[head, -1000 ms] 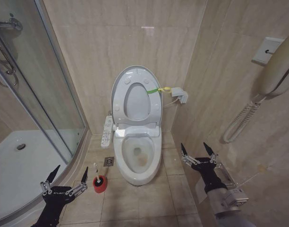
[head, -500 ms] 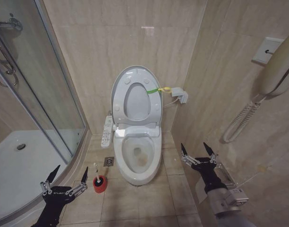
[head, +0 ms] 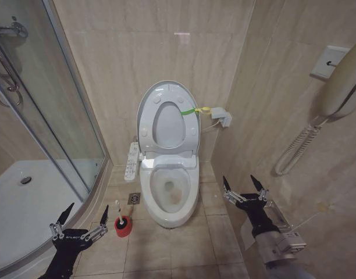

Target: Open the toilet lid, clean the toilet bowl with a toilet brush, close the toilet lid, and flush.

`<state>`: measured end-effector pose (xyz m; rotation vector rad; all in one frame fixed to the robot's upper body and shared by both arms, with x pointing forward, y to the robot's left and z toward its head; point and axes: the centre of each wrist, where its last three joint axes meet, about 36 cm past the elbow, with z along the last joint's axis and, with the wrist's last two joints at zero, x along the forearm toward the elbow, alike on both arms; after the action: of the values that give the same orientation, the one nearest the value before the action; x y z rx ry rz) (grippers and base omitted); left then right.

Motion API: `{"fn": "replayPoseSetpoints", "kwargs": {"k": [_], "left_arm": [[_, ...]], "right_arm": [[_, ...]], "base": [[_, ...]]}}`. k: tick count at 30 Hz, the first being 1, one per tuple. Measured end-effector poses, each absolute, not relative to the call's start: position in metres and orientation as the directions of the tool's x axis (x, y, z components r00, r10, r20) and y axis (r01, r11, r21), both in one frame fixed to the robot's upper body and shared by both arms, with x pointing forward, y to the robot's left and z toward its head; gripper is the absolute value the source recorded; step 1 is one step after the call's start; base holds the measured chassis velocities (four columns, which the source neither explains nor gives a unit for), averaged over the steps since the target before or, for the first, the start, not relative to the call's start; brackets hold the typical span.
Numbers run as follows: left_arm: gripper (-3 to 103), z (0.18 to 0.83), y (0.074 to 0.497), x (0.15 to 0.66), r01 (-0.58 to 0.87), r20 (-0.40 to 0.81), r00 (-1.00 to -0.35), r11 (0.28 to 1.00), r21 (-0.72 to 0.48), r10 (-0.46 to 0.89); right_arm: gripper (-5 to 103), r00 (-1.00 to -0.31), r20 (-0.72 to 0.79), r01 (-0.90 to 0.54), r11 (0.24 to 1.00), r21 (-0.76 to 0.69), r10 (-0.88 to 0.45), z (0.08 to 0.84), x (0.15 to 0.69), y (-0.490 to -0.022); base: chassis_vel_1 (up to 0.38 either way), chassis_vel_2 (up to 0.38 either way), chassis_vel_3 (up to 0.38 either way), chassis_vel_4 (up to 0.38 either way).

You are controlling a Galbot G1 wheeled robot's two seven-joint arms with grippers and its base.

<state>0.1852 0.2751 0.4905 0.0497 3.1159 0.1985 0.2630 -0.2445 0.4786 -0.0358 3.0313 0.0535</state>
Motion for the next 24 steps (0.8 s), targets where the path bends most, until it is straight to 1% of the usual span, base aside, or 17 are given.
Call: {"fn": "replayPoseSetpoints", "kwargs": {"k": [6, 10, 11, 17, 18, 19, 24], "left_arm": [[100, 0.489, 0.275, 0.188, 0.028, -0.019, -0.999, 0.992, 0.126, 0.031], [100, 0.476, 0.278, 0.206, 0.01, -0.009, -1.0, 0.995, 0.103, 0.011], [91, 0.471, 0.279, 0.214, 0.003, -0.005, -1.0, 0.996, 0.092, 0.004], [91, 0.453, 0.281, 0.251, -0.017, 0.015, -1.0, 0.999, 0.045, -0.017], [100, 0.449, 0.281, 0.26, -0.02, 0.02, -1.0, 0.999, 0.033, -0.02], [100, 0.449, 0.281, 0.26, -0.02, 0.02, -1.0, 0.999, 0.033, -0.02], [100, 0.439, 0.281, 0.297, -0.025, 0.036, -0.999, 1.0, -0.011, -0.024]], "right_arm": [[100, -0.994, -0.11, -0.025, 0.999, 0.034, -0.022, 0.479, 0.263, -0.244], [100, -0.994, -0.11, -0.025, 0.999, 0.034, -0.022, 0.479, 0.263, -0.244], [100, -0.994, -0.11, -0.025, 0.999, 0.034, -0.021, 0.479, 0.263, -0.244], [100, -0.994, -0.11, -0.025, 0.999, 0.034, -0.022, 0.479, 0.263, -0.244], [100, -0.994, -0.11, -0.025, 0.999, 0.034, -0.022, 0.479, 0.263, -0.244], [100, -0.994, -0.11, -0.025, 0.999, 0.034, -0.022, 0.479, 0.263, -0.244], [100, -0.994, -0.11, -0.025, 0.999, 0.034, -0.022, 0.479, 0.263, -0.244]], "base": [[0.0, 0.0, 0.0, 0.0], [0.0, 0.0, 0.0, 0.0], [0.0, 0.0, 0.0, 0.0], [0.0, 0.0, 0.0, 0.0], [0.0, 0.0, 0.0, 0.0], [0.0, 0.0, 0.0, 0.0], [0.0, 0.0, 0.0, 0.0]]}}
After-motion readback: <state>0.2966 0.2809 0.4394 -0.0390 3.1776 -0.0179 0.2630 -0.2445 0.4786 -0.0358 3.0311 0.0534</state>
